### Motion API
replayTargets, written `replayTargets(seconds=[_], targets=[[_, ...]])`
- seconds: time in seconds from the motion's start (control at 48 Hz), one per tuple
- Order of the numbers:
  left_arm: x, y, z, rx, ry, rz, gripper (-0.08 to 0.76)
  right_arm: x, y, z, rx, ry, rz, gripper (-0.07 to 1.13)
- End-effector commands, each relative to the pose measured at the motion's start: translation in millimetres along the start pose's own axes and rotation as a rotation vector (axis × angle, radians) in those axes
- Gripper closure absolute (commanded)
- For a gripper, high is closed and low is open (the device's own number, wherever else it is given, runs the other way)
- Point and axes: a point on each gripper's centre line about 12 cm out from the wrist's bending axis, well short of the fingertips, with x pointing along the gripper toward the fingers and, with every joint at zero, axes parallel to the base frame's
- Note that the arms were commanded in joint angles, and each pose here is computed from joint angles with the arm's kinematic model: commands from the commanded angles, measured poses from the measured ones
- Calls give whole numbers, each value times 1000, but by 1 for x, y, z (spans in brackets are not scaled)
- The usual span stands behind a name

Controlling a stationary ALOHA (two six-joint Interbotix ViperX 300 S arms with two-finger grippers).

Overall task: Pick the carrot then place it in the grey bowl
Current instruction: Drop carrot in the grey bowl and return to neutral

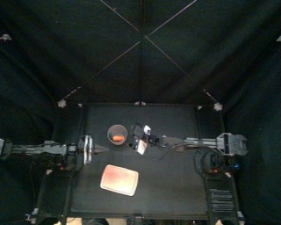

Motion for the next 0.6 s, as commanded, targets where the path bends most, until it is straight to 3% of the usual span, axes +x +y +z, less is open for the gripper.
replayTargets(seconds=[0.021,0.396,0.604], targets=[[1,1,6,0,-17,5,703,-54,9,-1,-20,-124,72,77],[0,1,6,3,-21,6,703,-168,29,-66,-73,-401,320,77],[-1,2,7,0,-24,8,703,-201,19,-95,-64,-453,343,77]])
